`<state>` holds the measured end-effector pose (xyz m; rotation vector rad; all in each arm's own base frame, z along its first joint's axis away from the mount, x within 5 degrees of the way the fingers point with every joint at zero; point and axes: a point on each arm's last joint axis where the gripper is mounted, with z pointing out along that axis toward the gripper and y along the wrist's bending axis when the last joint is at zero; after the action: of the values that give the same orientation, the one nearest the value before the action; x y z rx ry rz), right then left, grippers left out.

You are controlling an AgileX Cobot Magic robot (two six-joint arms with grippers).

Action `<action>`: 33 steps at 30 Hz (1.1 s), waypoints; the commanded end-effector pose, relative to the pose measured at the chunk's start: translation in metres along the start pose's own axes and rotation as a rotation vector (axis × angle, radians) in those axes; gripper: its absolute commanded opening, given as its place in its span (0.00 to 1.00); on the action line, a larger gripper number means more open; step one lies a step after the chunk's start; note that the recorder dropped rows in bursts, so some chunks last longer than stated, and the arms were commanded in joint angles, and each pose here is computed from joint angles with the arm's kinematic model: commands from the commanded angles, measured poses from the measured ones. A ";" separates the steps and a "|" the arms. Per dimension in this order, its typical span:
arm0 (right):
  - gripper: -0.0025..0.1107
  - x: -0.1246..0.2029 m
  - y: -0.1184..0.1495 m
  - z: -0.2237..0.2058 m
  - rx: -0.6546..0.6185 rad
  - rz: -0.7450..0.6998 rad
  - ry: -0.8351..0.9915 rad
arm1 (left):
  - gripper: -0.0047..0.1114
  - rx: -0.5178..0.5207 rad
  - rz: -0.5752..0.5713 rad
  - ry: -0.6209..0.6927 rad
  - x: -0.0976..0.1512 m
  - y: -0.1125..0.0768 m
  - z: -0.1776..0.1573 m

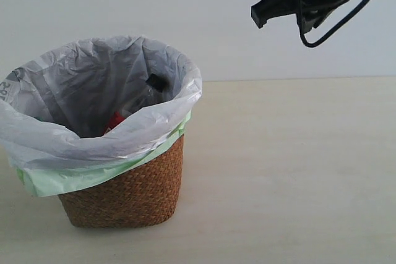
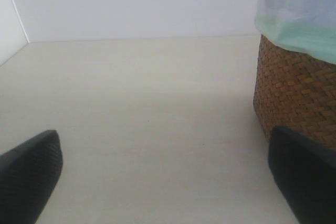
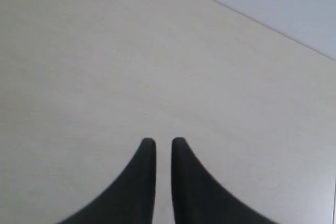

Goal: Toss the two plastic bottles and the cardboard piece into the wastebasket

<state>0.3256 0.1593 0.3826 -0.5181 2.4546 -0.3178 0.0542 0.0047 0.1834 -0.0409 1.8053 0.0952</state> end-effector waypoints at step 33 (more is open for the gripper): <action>0.03 0.274 -0.047 -0.133 -0.284 0.392 -0.554 | 0.97 0.005 -0.009 -0.015 -0.002 0.000 -0.001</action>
<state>0.0574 0.0140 0.3643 -0.1979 2.0023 0.2996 0.0542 0.0047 0.1834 -0.0409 1.8053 0.0952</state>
